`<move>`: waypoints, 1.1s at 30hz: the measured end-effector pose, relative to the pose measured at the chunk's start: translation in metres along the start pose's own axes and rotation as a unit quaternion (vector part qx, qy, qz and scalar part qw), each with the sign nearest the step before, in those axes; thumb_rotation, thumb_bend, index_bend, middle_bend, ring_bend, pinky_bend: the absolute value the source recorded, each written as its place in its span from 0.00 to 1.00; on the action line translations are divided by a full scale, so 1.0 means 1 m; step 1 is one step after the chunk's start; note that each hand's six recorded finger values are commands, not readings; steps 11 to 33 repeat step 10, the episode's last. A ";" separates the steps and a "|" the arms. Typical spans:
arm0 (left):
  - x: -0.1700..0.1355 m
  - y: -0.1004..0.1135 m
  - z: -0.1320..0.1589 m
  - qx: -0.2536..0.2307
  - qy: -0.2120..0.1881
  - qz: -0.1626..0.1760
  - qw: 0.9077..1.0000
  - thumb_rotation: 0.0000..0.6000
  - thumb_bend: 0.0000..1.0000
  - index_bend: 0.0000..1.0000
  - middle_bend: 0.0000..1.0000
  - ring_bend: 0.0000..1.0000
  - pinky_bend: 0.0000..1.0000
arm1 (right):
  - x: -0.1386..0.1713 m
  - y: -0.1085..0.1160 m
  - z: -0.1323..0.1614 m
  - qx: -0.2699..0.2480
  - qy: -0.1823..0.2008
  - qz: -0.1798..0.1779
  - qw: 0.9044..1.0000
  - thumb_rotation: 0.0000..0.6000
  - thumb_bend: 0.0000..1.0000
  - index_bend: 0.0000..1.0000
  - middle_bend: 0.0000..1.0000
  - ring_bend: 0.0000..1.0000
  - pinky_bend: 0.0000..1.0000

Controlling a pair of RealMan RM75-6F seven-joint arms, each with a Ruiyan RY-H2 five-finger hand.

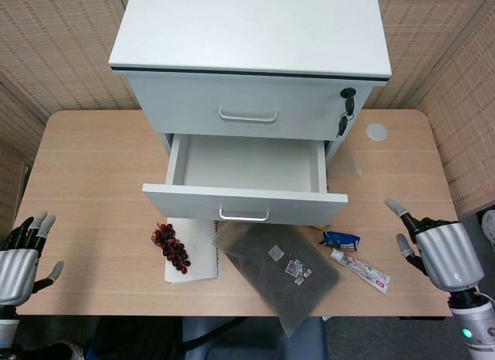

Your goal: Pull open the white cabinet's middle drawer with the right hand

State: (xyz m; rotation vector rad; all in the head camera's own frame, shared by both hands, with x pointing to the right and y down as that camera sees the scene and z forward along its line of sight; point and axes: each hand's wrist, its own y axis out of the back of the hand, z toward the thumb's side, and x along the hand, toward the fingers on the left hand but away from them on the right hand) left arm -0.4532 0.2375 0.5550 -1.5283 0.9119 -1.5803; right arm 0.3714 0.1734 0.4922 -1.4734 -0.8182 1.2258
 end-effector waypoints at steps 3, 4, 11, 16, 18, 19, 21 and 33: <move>0.000 -0.002 0.003 -0.002 -0.003 0.002 1.000 1.00 0.29 0.00 0.00 0.01 0.13 | 0.011 -0.016 -0.028 -0.002 -0.042 0.024 0.999 1.00 0.28 0.08 0.28 0.26 0.36; -0.001 -0.003 0.004 -0.002 -0.004 0.002 1.000 1.00 0.29 0.00 0.00 0.01 0.13 | 0.014 -0.021 -0.035 -0.005 -0.051 0.030 0.998 1.00 0.26 0.04 0.22 0.20 0.29; -0.004 -0.006 0.011 0.001 -0.012 0.003 1.000 1.00 0.29 0.00 0.00 0.01 0.13 | 0.030 -0.055 -0.055 -0.021 -0.078 0.074 0.994 1.00 0.26 0.00 0.09 0.09 0.19; -0.004 -0.006 0.011 0.001 -0.012 0.003 1.000 1.00 0.29 0.00 0.00 0.01 0.13 | 0.030 -0.055 -0.055 -0.021 -0.078 0.074 0.994 1.00 0.26 0.00 0.09 0.09 0.19; -0.004 -0.006 0.011 0.001 -0.012 0.003 1.000 1.00 0.29 0.00 0.00 0.01 0.13 | 0.030 -0.055 -0.055 -0.021 -0.078 0.074 0.994 1.00 0.26 0.00 0.09 0.09 0.19; -0.004 -0.006 0.011 0.001 -0.012 0.003 1.000 1.00 0.29 0.00 0.00 0.01 0.13 | 0.030 -0.055 -0.055 -0.021 -0.078 0.074 0.994 1.00 0.26 0.00 0.09 0.09 0.19; -0.004 -0.006 0.011 0.001 -0.012 0.003 1.000 1.00 0.29 0.00 0.00 0.01 0.13 | 0.030 -0.055 -0.055 -0.021 -0.078 0.074 0.994 1.00 0.26 0.00 0.09 0.09 0.19; -0.004 -0.006 0.011 0.001 -0.012 0.003 1.000 1.00 0.29 0.00 0.00 0.01 0.13 | 0.030 -0.055 -0.055 -0.021 -0.078 0.074 0.994 1.00 0.26 0.00 0.09 0.09 0.19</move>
